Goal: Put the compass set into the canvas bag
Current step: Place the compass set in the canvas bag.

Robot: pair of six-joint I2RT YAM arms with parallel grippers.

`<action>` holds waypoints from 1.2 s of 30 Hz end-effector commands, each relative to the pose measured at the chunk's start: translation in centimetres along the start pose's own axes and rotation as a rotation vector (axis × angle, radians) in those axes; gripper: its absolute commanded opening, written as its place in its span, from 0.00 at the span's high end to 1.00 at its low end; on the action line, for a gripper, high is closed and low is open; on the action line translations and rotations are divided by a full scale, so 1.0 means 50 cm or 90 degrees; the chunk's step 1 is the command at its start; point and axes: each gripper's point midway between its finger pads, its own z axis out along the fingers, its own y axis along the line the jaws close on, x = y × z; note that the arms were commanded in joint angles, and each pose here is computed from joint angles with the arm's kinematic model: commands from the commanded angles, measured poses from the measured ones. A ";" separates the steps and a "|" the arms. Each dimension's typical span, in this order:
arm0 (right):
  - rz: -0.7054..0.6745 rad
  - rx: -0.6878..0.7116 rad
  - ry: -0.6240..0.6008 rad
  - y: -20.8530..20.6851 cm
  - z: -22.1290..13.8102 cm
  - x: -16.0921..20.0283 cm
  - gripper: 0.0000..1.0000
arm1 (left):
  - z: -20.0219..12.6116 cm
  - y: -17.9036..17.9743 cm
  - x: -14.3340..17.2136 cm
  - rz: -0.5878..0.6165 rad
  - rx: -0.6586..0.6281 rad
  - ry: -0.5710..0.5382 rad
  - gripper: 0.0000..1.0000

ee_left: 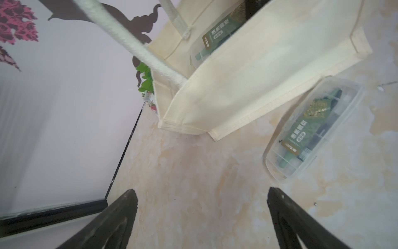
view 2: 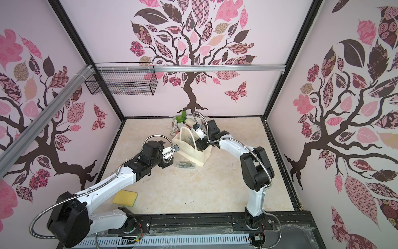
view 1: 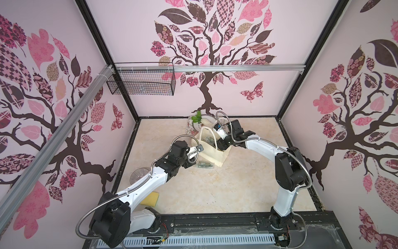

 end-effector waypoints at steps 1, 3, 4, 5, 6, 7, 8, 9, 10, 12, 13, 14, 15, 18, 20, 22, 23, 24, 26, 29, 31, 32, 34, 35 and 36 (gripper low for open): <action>0.002 -0.010 0.028 -0.001 0.022 0.019 0.38 | 0.008 -0.045 0.005 0.098 0.093 0.020 0.03; 0.002 -0.012 0.029 -0.001 0.025 0.019 0.38 | 0.023 -0.064 0.014 0.121 0.119 0.041 0.03; 0.003 -0.013 0.028 -0.001 0.026 0.019 0.38 | 0.032 -0.072 0.017 0.130 0.128 0.048 0.03; 0.004 -0.017 0.027 0.000 0.026 0.017 0.38 | 0.041 -0.080 0.018 0.142 0.135 0.051 0.03; 0.003 -0.018 0.020 0.001 0.023 0.011 0.38 | 0.050 -0.087 0.017 0.151 0.141 0.051 0.03; 0.004 -0.018 0.012 0.002 0.019 0.003 0.37 | 0.059 -0.096 0.014 0.164 0.146 0.049 0.03; 0.002 -0.022 0.001 0.005 0.012 -0.008 0.37 | 0.070 -0.104 0.010 0.175 0.150 0.046 0.03; 0.002 -0.023 -0.008 0.007 0.004 -0.017 0.37 | 0.077 -0.107 0.004 0.181 0.152 0.041 0.04; -0.001 -0.023 -0.026 0.009 -0.010 -0.033 0.36 | 0.085 -0.110 -0.002 0.189 0.155 0.036 0.05; -0.009 -0.025 -0.059 0.018 -0.040 -0.060 0.35 | 0.099 -0.114 -0.012 0.188 0.161 0.025 0.06; -0.015 -0.021 -0.080 0.020 -0.057 -0.075 0.33 | 0.105 -0.117 -0.016 0.192 0.168 0.018 0.07; -0.023 -0.016 -0.103 0.023 -0.078 -0.092 0.31 | 0.110 -0.120 -0.019 0.195 0.176 0.014 0.07; -0.030 -0.011 -0.120 0.026 -0.095 -0.102 0.29 | 0.111 -0.124 -0.023 0.197 0.188 0.011 0.08; -0.053 0.014 -0.184 0.029 -0.153 -0.134 0.21 | 0.113 -0.130 -0.036 0.197 0.228 0.002 0.10; -0.062 0.038 -0.229 0.028 -0.191 -0.151 0.04 | 0.112 -0.137 -0.045 0.198 0.255 -0.005 0.11; -0.065 0.059 -0.273 0.027 -0.231 -0.165 0.00 | 0.116 -0.146 -0.045 0.200 0.276 -0.004 0.12; -0.058 0.076 -0.298 0.022 -0.255 -0.173 0.00 | 0.118 -0.150 -0.045 0.200 0.285 -0.004 0.12; -0.051 0.091 -0.317 0.017 -0.273 -0.177 0.00 | 0.119 -0.155 -0.043 0.203 0.294 -0.003 0.12; -0.033 0.126 -0.361 0.005 -0.319 -0.185 0.00 | 0.123 -0.163 -0.038 0.204 0.313 0.004 0.13; -0.009 0.183 -0.416 -0.011 -0.382 -0.180 0.00 | 0.128 -0.173 -0.032 0.204 0.333 0.013 0.14; -0.003 0.222 -0.448 -0.019 -0.421 -0.173 0.00 | 0.132 -0.180 -0.029 0.202 0.343 0.018 0.15; 0.000 0.238 -0.460 -0.022 -0.437 -0.166 0.00 | 0.135 -0.183 -0.026 0.201 0.347 0.023 0.16; 0.006 0.256 -0.475 -0.025 -0.462 -0.156 0.00 | 0.142 -0.190 -0.021 0.201 0.359 0.031 0.17; 0.009 0.264 -0.480 -0.027 -0.473 -0.150 0.00 | 0.147 -0.191 -0.019 0.200 0.362 0.035 0.18; 0.011 0.269 -0.483 -0.027 -0.479 -0.146 0.00 | 0.152 -0.192 -0.017 0.199 0.364 0.038 0.18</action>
